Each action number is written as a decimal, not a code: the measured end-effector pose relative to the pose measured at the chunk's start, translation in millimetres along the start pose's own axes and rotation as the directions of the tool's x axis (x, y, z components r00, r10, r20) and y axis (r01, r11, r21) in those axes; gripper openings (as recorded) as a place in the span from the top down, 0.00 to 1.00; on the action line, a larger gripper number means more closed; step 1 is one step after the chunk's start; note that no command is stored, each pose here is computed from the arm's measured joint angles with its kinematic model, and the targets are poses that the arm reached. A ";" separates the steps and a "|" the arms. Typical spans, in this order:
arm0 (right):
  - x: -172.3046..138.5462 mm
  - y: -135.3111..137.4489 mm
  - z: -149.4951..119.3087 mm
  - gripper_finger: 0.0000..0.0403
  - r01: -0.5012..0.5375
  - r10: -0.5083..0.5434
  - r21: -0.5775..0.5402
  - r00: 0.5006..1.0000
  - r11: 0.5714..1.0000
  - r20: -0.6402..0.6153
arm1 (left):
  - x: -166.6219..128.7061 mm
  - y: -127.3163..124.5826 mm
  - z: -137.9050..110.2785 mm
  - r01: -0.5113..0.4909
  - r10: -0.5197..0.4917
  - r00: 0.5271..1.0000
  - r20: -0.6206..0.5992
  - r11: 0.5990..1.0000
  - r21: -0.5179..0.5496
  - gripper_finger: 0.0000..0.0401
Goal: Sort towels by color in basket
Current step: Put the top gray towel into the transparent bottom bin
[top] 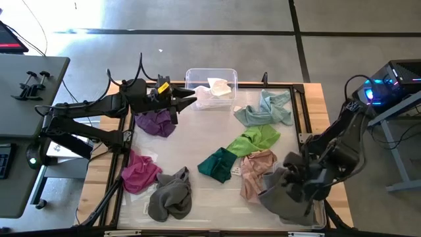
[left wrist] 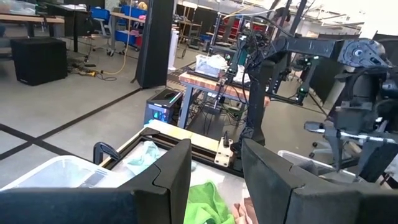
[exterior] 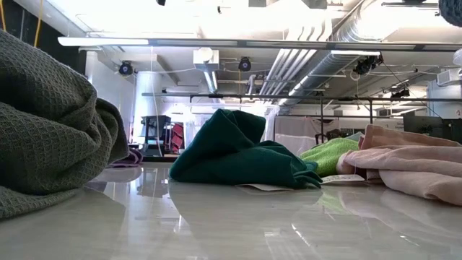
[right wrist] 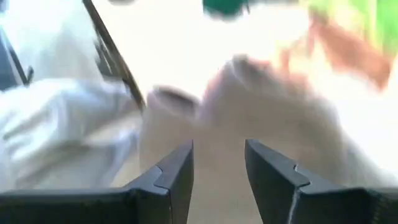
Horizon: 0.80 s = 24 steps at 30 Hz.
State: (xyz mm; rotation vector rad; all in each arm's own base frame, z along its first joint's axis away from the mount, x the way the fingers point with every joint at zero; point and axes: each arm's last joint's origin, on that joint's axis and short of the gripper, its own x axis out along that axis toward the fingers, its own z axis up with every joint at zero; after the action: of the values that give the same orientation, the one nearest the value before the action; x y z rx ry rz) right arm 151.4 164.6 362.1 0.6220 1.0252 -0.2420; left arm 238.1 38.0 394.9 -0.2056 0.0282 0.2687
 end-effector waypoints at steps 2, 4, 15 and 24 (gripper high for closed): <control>7.4 -3.9 10.2 0.65 0.044 -0.043 -0.024 0.998 0.999 0.048 | 0.0 0.1 0.0 -0.006 0.006 1.000 0.001 1.000 0.000 0.68; 15.9 -9.2 22.7 0.65 0.079 -0.077 -0.029 0.995 0.996 0.055 | 0.0 0.1 0.3 -0.006 0.006 1.000 0.004 1.000 -0.001 0.68; 53.5 -28.8 75.2 0.58 -0.189 0.143 -0.191 0.962 0.963 -0.234 | 4.8 0.4 -2.7 -0.019 0.018 1.000 -0.006 0.999 -0.027 0.68; 72.4 -39.3 60.7 0.65 -0.251 0.147 -0.214 0.901 0.944 -0.407 | 9.5 -2.3 -6.9 -0.013 0.012 1.000 -0.025 0.999 -0.048 0.68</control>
State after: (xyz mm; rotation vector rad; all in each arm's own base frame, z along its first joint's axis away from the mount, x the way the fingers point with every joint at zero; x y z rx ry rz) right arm 213.8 104.2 308.0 0.5385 1.3367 0.2092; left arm 247.9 36.8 388.0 -0.2571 0.0471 0.2793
